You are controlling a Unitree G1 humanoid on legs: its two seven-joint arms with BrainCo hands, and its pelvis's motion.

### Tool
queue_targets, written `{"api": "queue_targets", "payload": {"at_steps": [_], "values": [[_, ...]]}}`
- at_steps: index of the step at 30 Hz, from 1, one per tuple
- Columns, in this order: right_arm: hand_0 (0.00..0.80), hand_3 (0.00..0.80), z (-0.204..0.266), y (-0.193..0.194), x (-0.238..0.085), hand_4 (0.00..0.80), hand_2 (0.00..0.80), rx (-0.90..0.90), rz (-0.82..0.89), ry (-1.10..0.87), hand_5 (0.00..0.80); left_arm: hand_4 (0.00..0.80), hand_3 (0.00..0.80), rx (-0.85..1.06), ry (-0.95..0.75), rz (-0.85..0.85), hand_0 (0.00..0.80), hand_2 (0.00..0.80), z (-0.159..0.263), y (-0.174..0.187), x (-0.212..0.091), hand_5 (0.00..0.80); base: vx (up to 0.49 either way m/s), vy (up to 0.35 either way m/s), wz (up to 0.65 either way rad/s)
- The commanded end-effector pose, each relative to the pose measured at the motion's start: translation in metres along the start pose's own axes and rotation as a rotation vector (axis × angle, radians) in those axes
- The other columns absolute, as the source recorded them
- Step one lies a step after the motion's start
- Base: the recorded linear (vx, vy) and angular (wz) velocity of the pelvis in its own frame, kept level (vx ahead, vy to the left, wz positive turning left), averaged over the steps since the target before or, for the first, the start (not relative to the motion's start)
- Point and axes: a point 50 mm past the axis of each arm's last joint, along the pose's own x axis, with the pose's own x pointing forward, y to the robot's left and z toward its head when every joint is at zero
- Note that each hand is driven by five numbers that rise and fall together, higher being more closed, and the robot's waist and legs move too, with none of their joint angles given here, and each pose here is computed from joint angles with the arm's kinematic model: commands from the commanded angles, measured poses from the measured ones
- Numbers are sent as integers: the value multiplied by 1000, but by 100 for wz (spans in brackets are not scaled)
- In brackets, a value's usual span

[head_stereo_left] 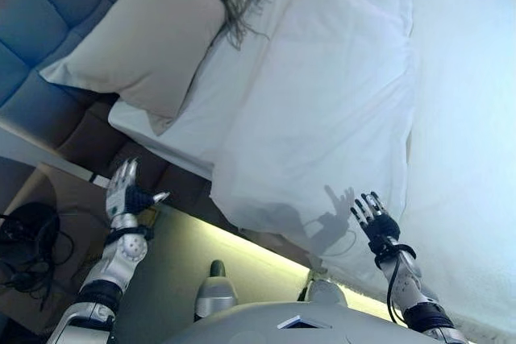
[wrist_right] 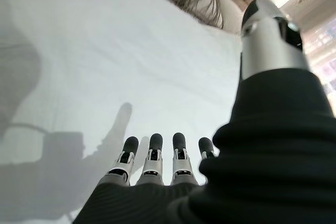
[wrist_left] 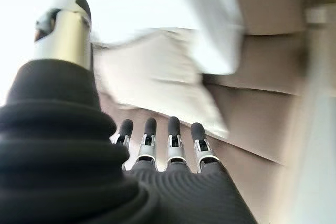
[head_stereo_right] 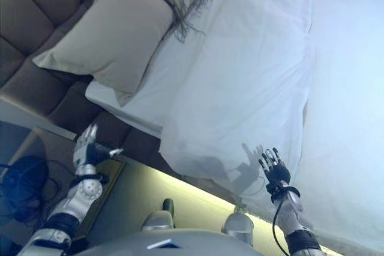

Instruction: Make the bed neatly

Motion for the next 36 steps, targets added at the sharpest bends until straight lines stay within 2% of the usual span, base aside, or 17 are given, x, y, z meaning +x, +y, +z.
{"api": "queue_targets", "payload": {"at_steps": [1, 7, 21, 32, 36], "values": [[0, 0, 14, 27, 9, 0, 0, 69, 93, -121, 0, 0, 0, 11, -138, 55, 0, 0, 26, 9, 26, 0, -110, -102, -2], [0, 0, 18, 41, 14, 0, 0, 90, 120, -145, 0, 0, 0, -32, -180, 15, 0, 0, 48, -8, 31, 0, -76, -78, -2], [0, 0, 43, 73, 29, 0, 0, 155, 198, -277, 0, 0, 0, 35, -279, 24, 0, 0, 81, -21, 46, 0, -123, -61, -1], [0, 0, 48, 93, 34, 0, 0, 191, 244, -314, 0, 0, 0, 96, -557, 47, 0, 0, 140, -23, 50, 0, -59, -76, -1], [0, 0, 58, 105, 38, 0, 0, 178, 265, -336, 0, 0, 0, 169, -614, 127, 0, 0, 155, -17, 59, 0, -56, 7, -5]]}}
